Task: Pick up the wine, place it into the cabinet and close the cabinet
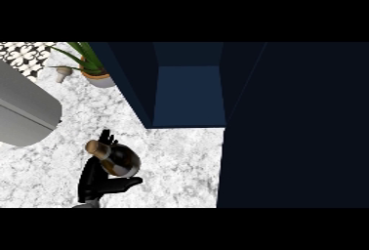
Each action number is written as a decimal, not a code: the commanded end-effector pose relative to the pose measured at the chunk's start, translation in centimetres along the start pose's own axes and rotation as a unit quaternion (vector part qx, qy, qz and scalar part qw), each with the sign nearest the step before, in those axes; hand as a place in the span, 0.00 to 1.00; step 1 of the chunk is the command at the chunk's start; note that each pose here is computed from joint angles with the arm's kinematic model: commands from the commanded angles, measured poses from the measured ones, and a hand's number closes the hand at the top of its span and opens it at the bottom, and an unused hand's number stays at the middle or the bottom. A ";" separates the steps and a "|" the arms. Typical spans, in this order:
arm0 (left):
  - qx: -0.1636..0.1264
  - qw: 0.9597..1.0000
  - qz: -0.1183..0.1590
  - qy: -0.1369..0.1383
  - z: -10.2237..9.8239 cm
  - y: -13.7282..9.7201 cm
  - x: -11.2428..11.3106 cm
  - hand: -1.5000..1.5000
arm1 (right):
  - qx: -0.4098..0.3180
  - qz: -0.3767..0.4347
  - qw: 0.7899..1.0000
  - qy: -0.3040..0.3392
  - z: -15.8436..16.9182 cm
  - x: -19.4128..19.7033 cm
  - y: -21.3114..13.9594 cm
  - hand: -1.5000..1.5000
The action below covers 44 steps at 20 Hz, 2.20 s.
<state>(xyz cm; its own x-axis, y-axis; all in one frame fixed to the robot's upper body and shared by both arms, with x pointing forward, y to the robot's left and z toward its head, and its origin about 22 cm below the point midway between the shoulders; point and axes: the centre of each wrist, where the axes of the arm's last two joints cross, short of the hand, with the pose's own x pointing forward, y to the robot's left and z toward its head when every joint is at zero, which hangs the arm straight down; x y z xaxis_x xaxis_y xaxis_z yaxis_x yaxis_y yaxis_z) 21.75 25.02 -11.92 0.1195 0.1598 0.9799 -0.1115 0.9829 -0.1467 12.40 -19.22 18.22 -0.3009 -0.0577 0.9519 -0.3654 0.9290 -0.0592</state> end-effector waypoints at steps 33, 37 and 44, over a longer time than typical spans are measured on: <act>-0.002 0.990 0.065 -0.124 -2.0 0.2 1.0 1.00 | 0.013 -0.002 0.999 -0.043 4.2 4.2 0.0 0.00; 0.008 0.984 0.086 -0.153 2.5 2.1 -0.6 1.00 | 0.000 -0.010 0.999 -0.040 4.3 4.6 0.1 0.00; -0.050 0.976 0.107 -0.183 2.2 0.8 2.0 1.00 | 0.014 -0.005 0.999 -0.042 3.7 4.0 -0.3 0.00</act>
<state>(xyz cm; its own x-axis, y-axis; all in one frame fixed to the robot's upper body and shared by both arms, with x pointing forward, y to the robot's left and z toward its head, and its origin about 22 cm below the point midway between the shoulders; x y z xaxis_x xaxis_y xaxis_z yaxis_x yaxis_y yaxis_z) 20.46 26.37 -10.52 -0.2381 0.3166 0.9182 -0.0409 0.9413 -0.3352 12.21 -20.03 17.54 -0.3109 -0.0268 0.9501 -0.3431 0.9354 -0.0859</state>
